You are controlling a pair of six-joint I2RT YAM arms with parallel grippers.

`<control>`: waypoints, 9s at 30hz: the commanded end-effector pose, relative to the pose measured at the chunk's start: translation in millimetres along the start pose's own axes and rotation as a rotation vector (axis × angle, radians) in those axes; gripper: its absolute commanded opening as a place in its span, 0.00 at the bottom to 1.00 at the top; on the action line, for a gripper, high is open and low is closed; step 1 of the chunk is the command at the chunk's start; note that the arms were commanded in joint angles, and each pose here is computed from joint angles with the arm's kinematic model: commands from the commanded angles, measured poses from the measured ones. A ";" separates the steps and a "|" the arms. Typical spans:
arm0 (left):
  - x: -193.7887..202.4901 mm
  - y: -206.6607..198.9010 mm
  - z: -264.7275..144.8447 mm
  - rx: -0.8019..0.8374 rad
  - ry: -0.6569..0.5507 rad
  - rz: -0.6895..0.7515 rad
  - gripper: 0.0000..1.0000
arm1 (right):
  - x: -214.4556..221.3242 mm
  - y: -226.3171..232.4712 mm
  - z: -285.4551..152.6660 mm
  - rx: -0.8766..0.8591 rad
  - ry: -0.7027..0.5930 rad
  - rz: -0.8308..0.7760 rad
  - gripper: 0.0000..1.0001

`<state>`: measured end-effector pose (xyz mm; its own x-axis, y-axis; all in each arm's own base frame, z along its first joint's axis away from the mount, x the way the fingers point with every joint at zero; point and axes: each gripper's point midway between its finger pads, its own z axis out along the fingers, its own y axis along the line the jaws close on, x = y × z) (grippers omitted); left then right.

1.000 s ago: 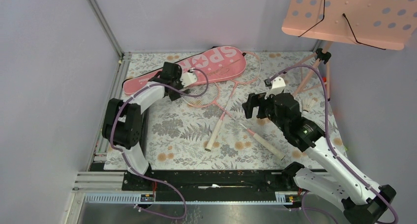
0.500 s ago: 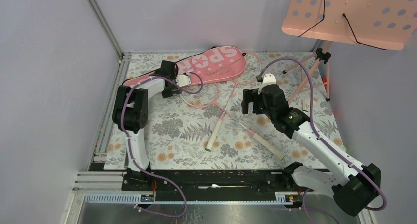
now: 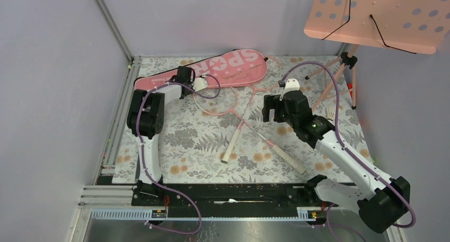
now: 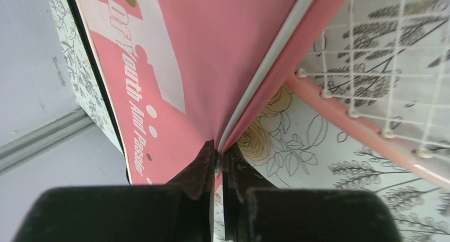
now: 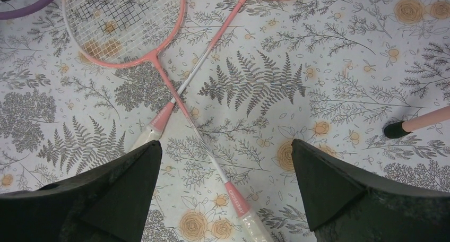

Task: Pack up the badminton gear

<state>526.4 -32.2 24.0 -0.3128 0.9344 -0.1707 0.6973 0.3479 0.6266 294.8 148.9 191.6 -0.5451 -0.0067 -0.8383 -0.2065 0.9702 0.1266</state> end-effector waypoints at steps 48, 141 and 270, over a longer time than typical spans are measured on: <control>-160.9 -19.0 -431.0 1.057 -1.024 -1.590 0.00 | 1.1 78.3 -30.1 -0.442 -0.015 0.433 1.00; -171.2 -217.6 -343.1 0.743 -0.626 -1.216 0.99 | 1.7 134.8 23.5 -0.117 0.181 0.099 0.00; -162.2 -208.1 -293.6 0.347 -0.394 -1.311 0.64 | -22.9 126.8 6.4 -0.371 -0.005 0.181 0.00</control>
<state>233.0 -263.4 136.6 -0.7067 -0.1128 -0.6985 0.1716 0.9304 -0.3238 281.4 260.3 188.8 -0.6664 0.1388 -0.7326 -0.3017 0.8483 0.4351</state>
